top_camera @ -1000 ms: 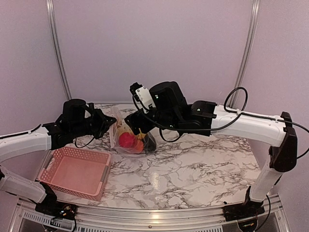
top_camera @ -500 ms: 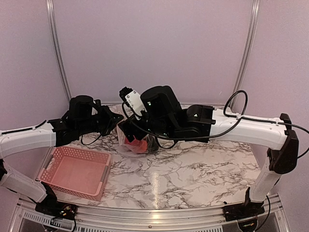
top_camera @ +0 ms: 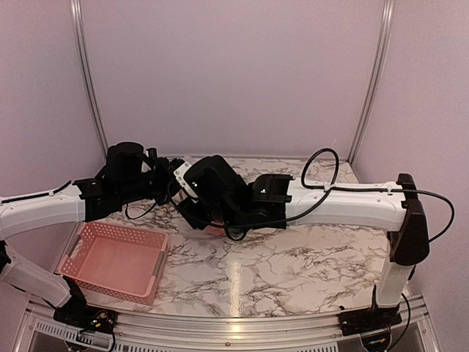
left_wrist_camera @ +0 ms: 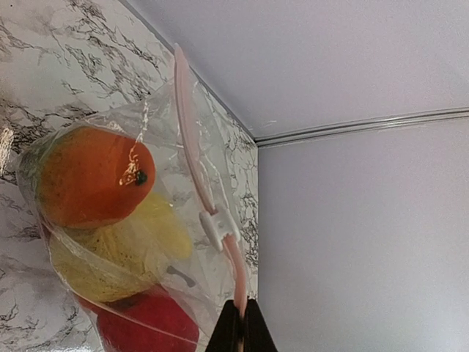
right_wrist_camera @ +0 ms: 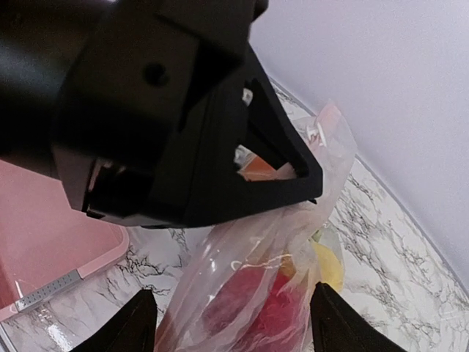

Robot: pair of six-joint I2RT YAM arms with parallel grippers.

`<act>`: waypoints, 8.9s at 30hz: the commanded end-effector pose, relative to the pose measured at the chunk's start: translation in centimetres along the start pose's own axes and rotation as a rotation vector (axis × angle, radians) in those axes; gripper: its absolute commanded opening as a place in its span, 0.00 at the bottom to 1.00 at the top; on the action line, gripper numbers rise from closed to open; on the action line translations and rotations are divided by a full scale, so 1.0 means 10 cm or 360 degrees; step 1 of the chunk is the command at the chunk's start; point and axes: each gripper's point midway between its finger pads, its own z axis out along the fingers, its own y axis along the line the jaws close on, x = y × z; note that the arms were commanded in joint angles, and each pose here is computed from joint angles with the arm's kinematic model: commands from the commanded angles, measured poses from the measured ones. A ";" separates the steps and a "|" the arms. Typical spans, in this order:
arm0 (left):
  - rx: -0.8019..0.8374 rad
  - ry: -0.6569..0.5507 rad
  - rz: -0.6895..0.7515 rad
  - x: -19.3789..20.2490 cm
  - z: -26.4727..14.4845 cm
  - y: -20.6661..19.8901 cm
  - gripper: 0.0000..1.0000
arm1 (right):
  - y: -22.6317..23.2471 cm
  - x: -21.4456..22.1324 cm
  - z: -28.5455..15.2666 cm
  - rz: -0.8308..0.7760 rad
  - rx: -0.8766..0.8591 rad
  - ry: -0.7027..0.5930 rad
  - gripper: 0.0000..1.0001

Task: Open the zip-top bag and remove the fake food
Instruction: Unzip the zipper food storage bag at the center of the board, then open the zipper of the food storage bag at the center of the board.

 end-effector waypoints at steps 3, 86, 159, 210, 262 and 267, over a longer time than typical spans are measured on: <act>0.0076 -0.0012 0.0011 -0.01 -0.02 -0.20 0.00 | -0.11 -0.14 -0.03 0.0022 0.0118 -0.0010 0.58; -0.0300 -0.0178 0.0000 -0.88 -0.09 0.68 0.07 | 0.08 0.22 -0.07 0.0156 -0.0087 0.0090 0.00; -0.0302 -0.0036 0.0196 -0.94 -0.17 0.54 0.04 | 0.17 0.12 -0.13 0.0229 -0.0197 0.0065 0.23; -0.0197 0.0010 0.0221 -0.63 -0.26 0.33 0.02 | 0.16 -0.08 0.31 0.0307 -0.0007 0.0173 0.51; -0.0074 -0.0012 0.0304 -0.68 -0.33 0.04 0.65 | -1.01 -0.50 0.28 0.0454 0.0189 0.0020 0.00; -0.0071 -0.0008 0.0319 -0.67 -0.35 0.03 0.65 | -1.37 -0.53 0.23 0.0488 0.0280 0.0000 0.00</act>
